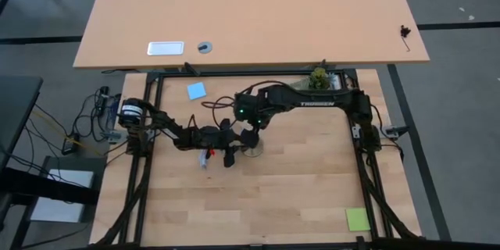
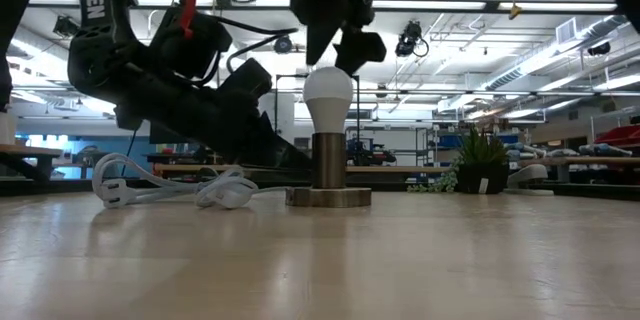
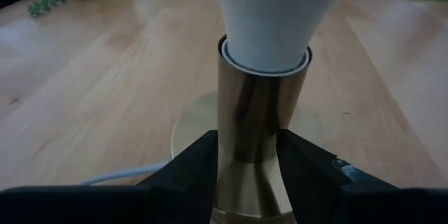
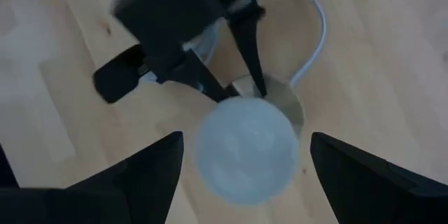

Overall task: Screw lightbulb
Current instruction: Remove the light bulb from the lamp

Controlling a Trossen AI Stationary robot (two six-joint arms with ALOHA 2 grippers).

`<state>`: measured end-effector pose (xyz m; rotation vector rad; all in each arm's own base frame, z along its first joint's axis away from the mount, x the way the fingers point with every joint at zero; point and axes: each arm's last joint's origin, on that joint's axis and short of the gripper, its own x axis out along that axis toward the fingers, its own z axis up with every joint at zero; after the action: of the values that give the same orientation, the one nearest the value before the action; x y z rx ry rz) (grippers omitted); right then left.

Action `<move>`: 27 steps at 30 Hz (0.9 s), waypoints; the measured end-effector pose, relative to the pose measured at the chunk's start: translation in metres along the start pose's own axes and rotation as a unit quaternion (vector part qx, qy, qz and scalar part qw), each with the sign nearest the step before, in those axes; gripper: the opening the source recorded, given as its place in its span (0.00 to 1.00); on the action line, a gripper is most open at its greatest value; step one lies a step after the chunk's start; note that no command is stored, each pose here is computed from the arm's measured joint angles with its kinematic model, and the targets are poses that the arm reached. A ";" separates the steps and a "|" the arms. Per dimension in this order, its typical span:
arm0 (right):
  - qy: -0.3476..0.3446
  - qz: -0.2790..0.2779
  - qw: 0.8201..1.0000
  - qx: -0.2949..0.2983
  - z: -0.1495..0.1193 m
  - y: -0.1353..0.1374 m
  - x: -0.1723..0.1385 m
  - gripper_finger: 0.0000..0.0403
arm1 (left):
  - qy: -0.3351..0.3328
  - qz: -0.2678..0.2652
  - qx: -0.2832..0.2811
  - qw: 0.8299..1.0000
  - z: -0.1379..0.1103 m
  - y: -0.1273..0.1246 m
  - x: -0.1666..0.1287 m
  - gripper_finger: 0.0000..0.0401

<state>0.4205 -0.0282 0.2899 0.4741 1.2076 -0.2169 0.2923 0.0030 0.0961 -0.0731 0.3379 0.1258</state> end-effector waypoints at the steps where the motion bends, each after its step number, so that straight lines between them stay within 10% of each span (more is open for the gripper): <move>1: 0.006 -0.002 1.000 0.018 0.000 -0.001 0.003 0.79 | -0.002 0.000 -0.001 1.000 0.001 0.000 0.001 0.38; 27: 0.037 -0.030 0.997 0.061 0.002 -0.012 0.023 0.74 | 0.019 0.014 -0.006 1.000 -0.009 0.000 0.011 0.35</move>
<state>0.4255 -0.0378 0.2664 0.5561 1.2861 -0.3275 0.2990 0.0037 0.0837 -0.0835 0.3766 0.1554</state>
